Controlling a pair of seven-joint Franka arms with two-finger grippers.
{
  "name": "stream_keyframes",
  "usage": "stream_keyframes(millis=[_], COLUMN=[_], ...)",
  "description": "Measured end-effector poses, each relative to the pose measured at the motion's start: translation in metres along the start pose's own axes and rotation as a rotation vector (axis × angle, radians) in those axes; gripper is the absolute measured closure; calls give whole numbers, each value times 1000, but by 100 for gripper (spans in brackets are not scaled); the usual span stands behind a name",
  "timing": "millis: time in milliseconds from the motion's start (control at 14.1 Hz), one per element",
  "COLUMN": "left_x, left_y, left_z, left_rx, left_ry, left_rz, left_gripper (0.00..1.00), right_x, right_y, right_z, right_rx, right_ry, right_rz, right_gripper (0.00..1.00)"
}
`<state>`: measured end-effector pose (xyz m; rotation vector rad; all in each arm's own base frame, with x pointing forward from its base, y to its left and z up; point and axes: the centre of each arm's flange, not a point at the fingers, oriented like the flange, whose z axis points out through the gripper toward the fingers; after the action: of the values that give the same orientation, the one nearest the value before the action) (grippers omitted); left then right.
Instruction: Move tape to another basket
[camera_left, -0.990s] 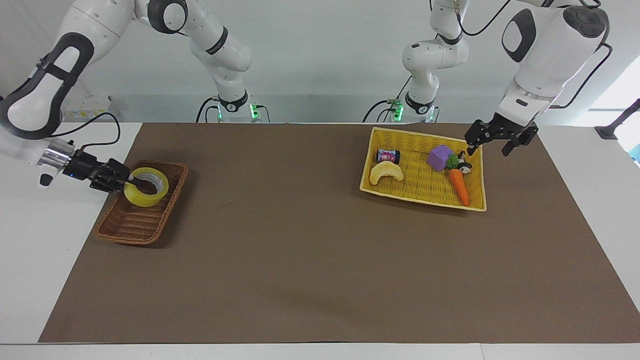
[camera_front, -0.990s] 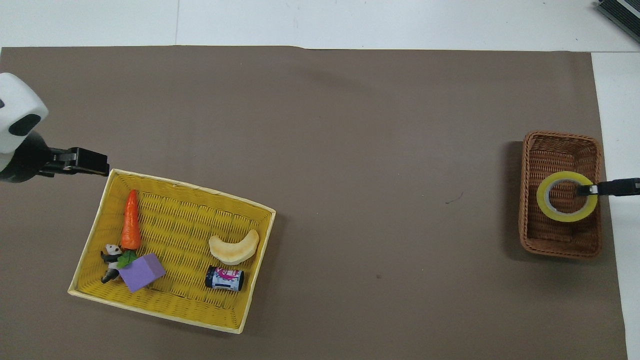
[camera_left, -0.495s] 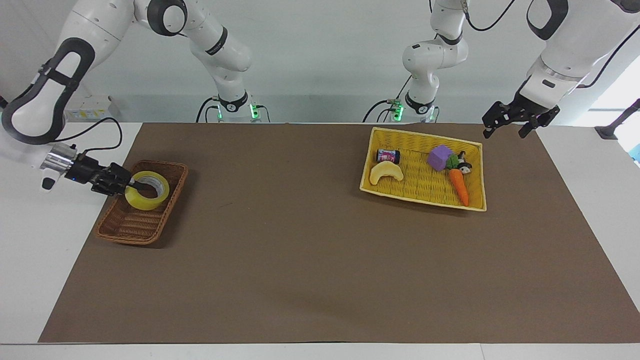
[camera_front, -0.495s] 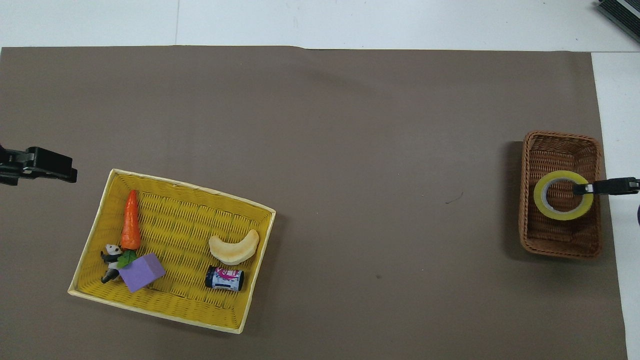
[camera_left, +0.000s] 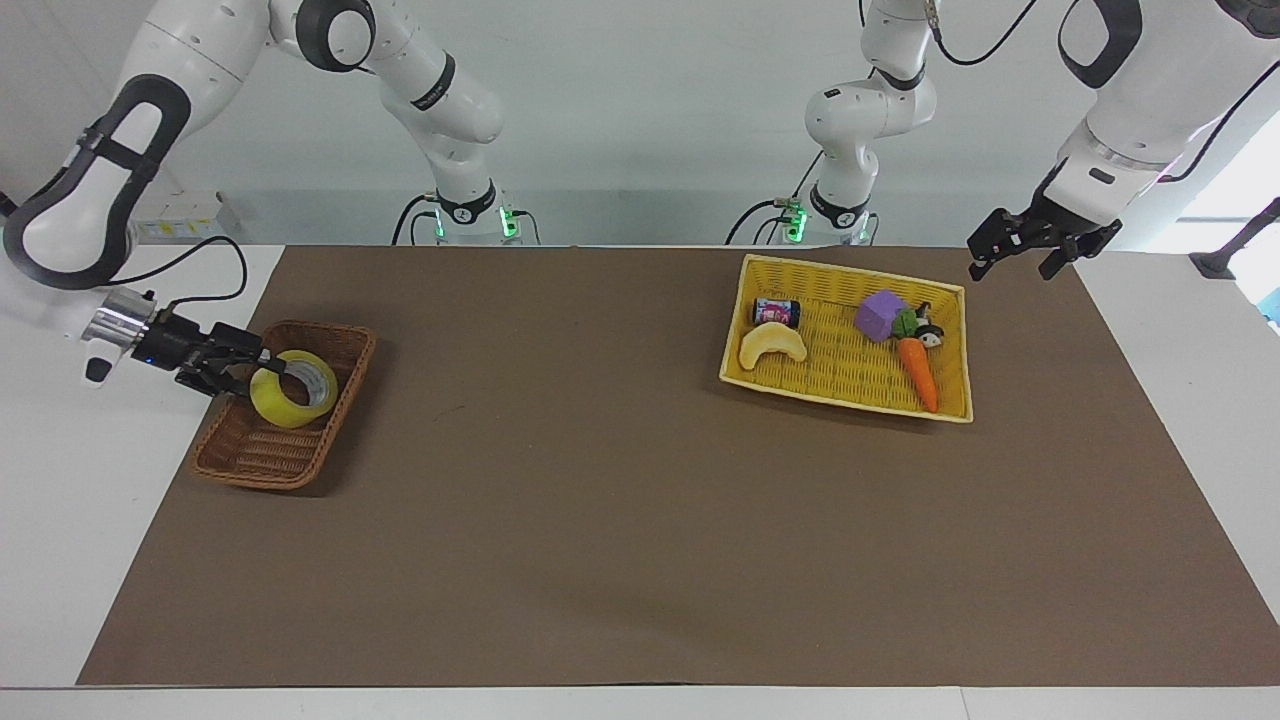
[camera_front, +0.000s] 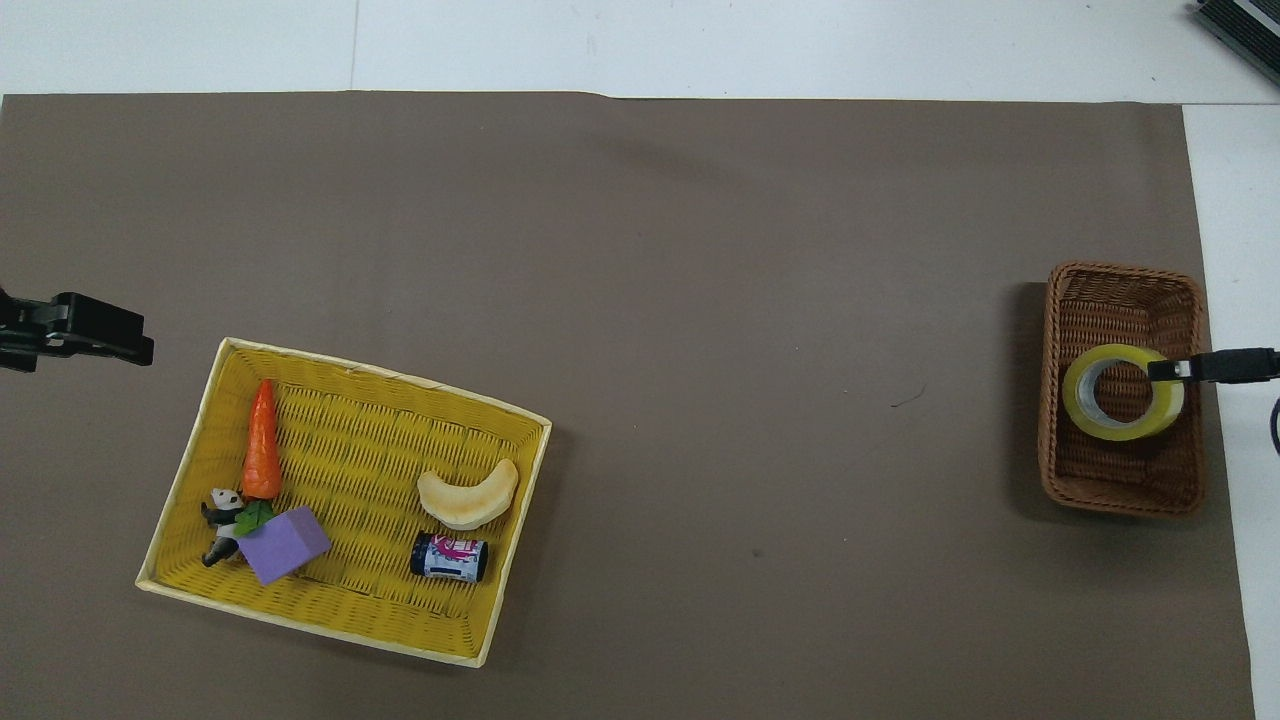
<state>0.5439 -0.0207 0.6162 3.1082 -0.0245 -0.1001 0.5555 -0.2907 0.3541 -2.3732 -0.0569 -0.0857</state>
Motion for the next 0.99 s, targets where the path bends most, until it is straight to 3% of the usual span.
stream_keyframes(millis=[212,495,778,990], left_x=[0,0,0,0], left_y=[0,0,0,0], left_z=[0,0,0,0], left_rx=[0,0,0,0], left_ry=[0,0,0,0], left_rz=[0,0,-1,-1], left_gripper=[0,0,0,0], right_x=[42,94,105,97], right_y=[-43,-172,-269,-344], right_z=[-8,-9,0,11], right_rx=[-108,-336,-571,-681], right_ry=[50,27,27,65], right_rz=[15,66,103,118], right_gripper=[0,0,0,0])
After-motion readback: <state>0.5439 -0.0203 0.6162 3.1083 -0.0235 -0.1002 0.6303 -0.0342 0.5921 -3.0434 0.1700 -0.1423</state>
